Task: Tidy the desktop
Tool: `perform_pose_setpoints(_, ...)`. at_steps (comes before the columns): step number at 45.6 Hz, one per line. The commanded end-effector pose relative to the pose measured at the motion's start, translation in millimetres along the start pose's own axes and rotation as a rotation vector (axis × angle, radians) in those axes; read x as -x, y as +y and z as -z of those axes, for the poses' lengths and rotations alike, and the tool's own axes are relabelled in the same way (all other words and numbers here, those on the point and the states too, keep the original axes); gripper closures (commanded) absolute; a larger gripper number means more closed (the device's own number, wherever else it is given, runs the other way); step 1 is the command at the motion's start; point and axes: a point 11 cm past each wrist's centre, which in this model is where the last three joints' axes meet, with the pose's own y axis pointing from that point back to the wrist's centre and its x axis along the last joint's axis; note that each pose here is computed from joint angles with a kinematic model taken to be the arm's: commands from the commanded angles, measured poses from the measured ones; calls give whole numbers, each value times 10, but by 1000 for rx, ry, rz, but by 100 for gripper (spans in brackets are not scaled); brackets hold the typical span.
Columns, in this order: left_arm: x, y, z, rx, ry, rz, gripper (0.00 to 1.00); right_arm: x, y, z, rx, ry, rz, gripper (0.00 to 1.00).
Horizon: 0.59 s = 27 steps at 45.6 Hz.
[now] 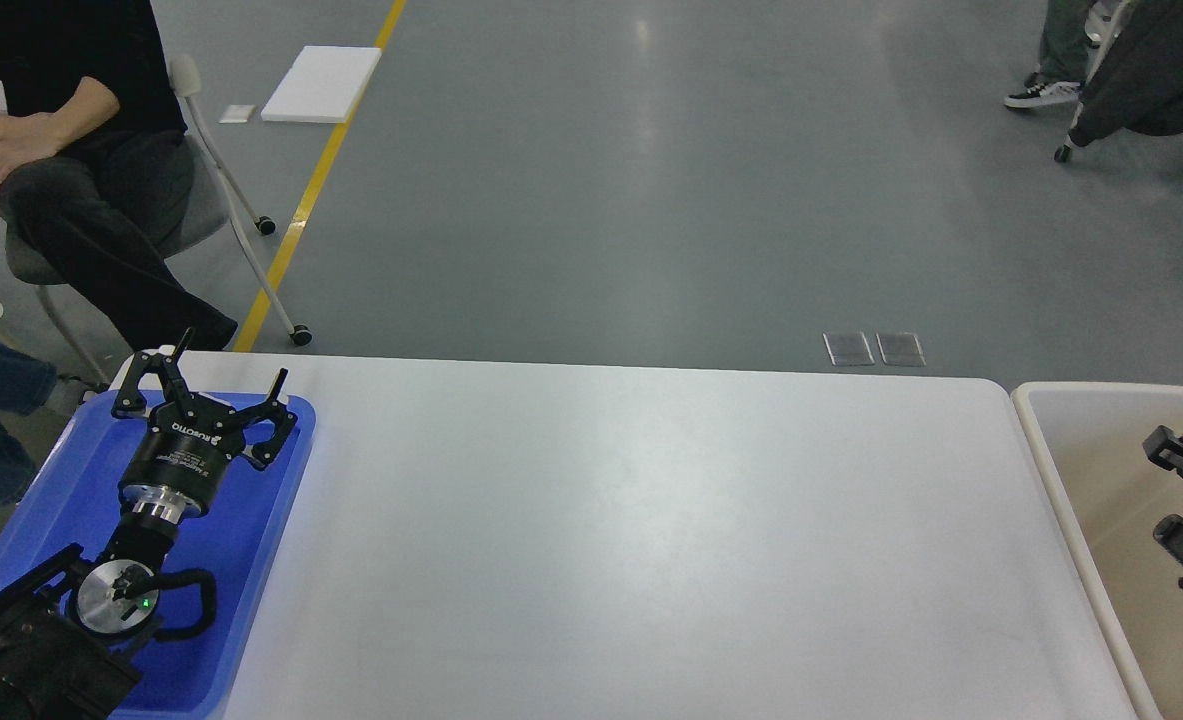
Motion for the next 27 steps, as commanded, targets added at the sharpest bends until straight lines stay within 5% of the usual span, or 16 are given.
perform_pose_setpoints(1, 0, 0, 0, 0, 0, 0, 1, -332, 78, 400, -133, -470, 49, 0)
perform_pose_setpoints(13, 0, 0, 0, 0, 0, 0, 1, -660, 228, 847, -269, -1003, 92, 0)
perform_pose_setpoints(27, 4, -2, 1, 0, 1, 1, 1, -678, 617, 1529, -651, -1108, 253, 0)
